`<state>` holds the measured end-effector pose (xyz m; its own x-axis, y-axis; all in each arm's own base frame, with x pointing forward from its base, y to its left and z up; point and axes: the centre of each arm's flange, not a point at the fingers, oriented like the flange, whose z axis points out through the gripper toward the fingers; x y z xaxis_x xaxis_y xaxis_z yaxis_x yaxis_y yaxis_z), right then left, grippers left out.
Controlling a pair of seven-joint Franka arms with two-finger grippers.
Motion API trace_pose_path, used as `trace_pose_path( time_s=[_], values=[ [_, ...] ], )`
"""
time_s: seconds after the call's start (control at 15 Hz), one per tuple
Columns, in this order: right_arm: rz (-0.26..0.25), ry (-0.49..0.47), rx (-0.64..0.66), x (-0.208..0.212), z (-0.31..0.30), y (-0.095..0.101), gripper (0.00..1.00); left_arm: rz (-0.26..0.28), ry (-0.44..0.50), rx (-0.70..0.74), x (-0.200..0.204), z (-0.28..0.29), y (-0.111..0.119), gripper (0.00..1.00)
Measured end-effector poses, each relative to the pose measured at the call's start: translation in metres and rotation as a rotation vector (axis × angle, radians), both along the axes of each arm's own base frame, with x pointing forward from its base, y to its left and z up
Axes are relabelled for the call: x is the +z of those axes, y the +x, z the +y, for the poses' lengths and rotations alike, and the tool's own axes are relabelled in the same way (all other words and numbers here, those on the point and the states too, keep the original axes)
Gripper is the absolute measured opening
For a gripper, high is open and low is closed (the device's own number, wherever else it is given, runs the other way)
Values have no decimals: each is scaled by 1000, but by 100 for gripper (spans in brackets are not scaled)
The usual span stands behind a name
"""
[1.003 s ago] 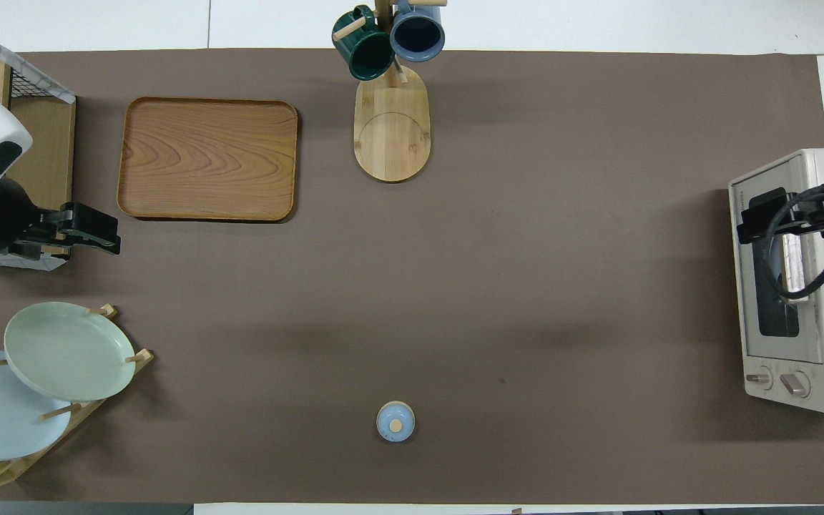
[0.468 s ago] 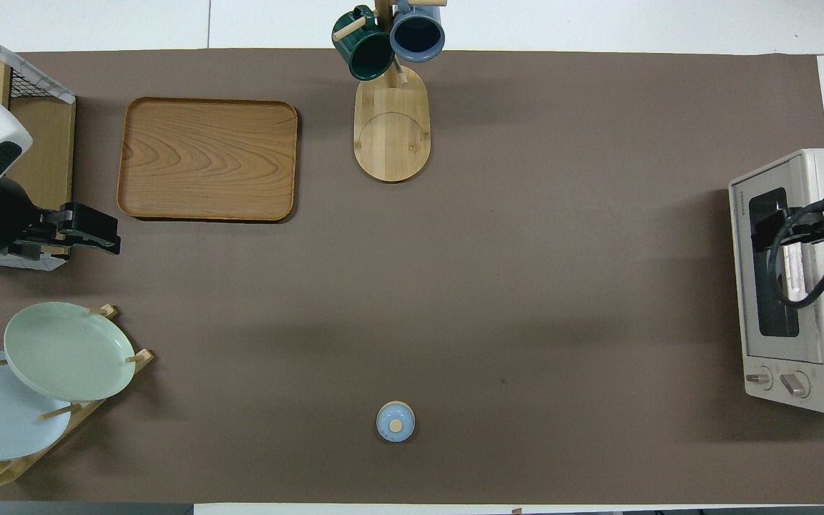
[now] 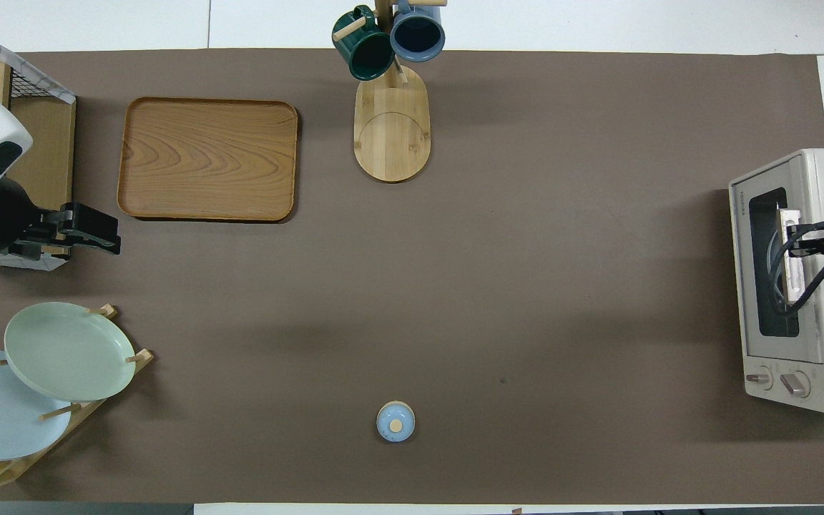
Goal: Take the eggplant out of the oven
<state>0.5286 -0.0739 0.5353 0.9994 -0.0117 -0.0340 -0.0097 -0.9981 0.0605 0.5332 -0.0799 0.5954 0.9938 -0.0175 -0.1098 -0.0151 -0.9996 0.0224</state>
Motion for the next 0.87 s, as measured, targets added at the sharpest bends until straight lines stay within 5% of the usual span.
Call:
trace_pose_path(
  time_s=[0.87],
  values=[
    [7,-75,-107,-55,-25,-6,1,0,0,0,0,0,0,100]
  ],
)
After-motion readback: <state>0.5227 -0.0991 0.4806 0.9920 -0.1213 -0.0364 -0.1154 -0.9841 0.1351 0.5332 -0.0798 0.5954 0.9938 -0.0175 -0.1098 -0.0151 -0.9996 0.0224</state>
